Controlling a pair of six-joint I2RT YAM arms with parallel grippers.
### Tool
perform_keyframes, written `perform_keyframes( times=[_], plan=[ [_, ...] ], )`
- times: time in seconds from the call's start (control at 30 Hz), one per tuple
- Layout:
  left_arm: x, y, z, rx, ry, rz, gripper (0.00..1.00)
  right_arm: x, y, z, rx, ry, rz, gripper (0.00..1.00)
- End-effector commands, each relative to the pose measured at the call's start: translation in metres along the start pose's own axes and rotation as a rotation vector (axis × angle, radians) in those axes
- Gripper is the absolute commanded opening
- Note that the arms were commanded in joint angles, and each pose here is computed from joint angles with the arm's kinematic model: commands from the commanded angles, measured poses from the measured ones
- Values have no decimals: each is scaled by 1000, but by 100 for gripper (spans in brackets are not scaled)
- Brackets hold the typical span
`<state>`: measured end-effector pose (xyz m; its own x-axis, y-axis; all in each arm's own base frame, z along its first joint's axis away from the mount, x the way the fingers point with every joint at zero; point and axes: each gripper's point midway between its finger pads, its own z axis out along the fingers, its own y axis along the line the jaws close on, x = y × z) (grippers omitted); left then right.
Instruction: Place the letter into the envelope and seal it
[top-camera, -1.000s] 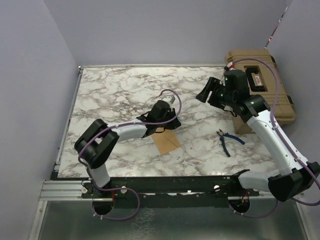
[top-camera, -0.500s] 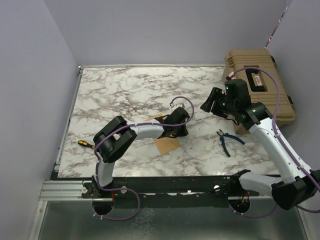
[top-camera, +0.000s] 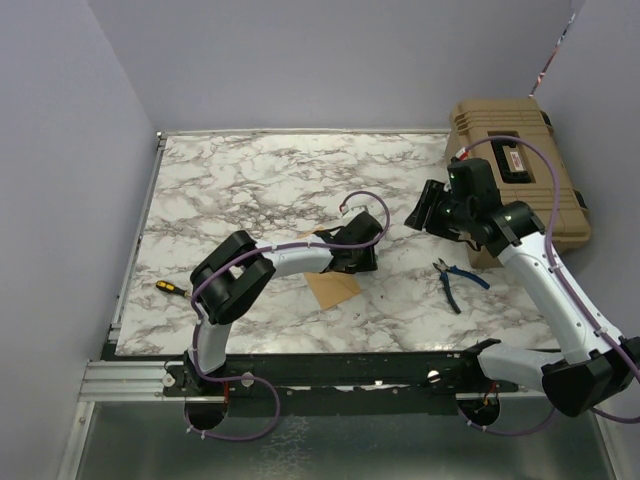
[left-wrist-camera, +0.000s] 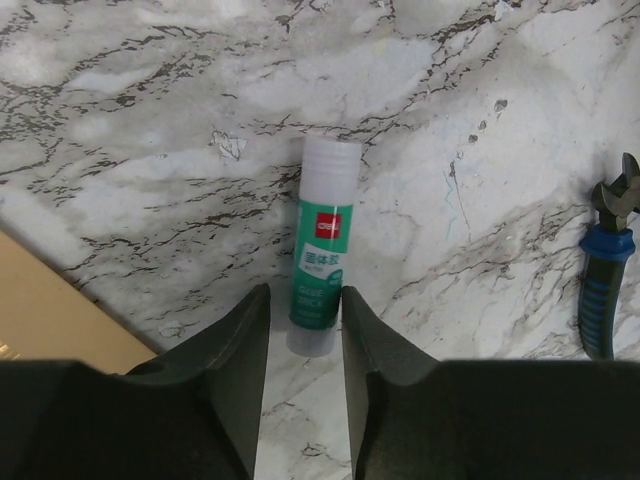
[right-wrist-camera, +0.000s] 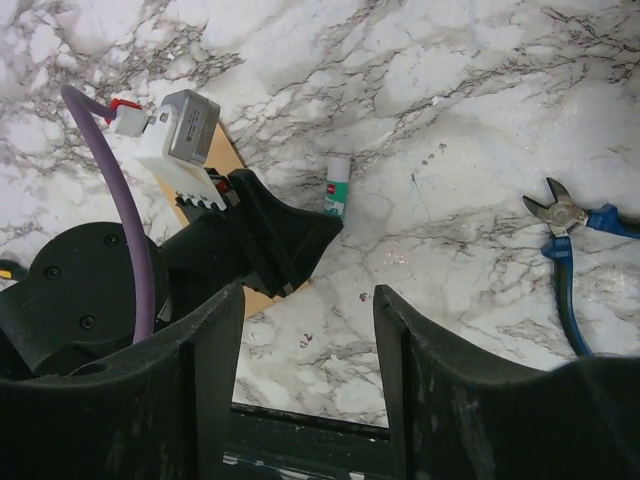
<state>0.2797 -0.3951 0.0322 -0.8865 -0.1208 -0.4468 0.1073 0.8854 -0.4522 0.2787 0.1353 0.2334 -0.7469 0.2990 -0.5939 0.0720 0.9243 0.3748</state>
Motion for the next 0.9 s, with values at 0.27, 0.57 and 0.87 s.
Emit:
perform_keyframes(
  times=[0.27,0.57,0.87],
  plan=[
    [-21,-9,-19,-6,-53,98,49,-16,0,-15,33,-18,-38,64],
    [-83,-23,-124,45,-317,199,84,-29,-7,-32,72,-58,-111,70],
    [-142,76,-299,-279,-767,173,99,-44,-15,-68,121,-112,-150,69]
  ],
)
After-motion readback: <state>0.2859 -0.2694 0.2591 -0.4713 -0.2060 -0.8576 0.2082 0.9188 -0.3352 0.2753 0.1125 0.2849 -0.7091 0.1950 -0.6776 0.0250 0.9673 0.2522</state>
